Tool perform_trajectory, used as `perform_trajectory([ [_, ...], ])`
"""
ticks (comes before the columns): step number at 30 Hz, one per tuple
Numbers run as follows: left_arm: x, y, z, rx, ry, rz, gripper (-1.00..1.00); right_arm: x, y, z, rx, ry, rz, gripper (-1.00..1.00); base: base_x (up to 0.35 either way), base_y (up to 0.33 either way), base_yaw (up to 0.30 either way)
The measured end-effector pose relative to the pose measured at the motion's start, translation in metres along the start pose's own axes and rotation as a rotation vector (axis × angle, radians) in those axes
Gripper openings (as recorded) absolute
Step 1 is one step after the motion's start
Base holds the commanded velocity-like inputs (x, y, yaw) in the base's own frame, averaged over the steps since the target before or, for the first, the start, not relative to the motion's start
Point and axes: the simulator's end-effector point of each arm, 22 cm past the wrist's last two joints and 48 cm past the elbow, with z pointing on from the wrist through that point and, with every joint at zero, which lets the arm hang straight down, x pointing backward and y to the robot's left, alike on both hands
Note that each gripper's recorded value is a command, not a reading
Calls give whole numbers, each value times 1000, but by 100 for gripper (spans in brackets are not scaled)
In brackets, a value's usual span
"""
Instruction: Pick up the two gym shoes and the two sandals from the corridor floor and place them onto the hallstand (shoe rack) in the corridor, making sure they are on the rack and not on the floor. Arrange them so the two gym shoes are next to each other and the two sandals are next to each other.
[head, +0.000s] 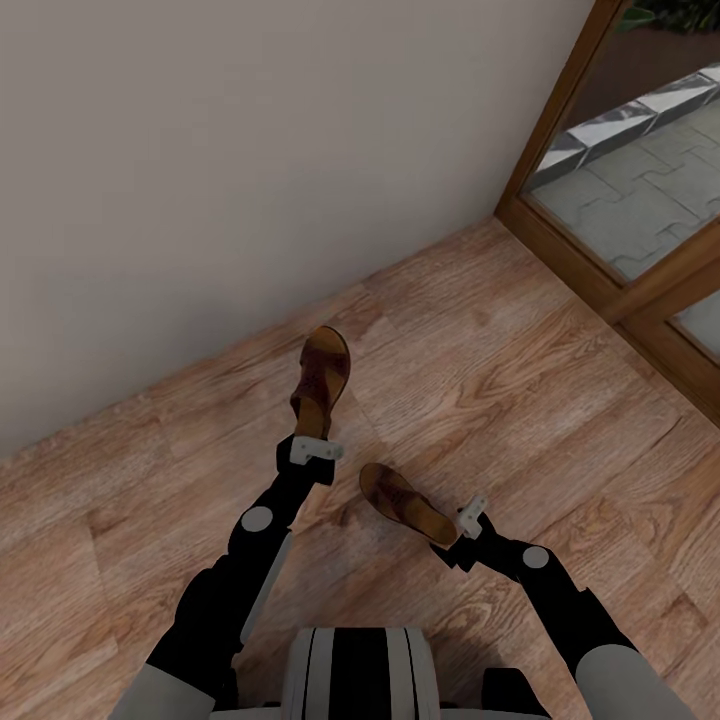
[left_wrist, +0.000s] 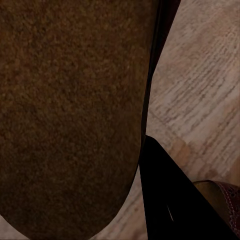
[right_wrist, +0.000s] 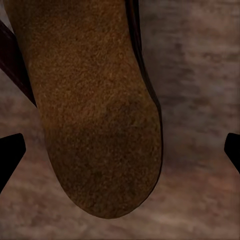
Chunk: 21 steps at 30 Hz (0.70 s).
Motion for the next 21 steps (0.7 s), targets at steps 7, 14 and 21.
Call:
perform_trajectory([
  [7,11,0,4,2,18,-7,-100,10,4,5,-11,15,8,100,0,0,0],
  [14,13,0,4,2,20,-9,-100,11,4,6,-12,16,10,100,0,0,0],
  [21,21,0,7,3,31,-12,-100,17,7,9,-18,25,15,100,0,0,0],
])
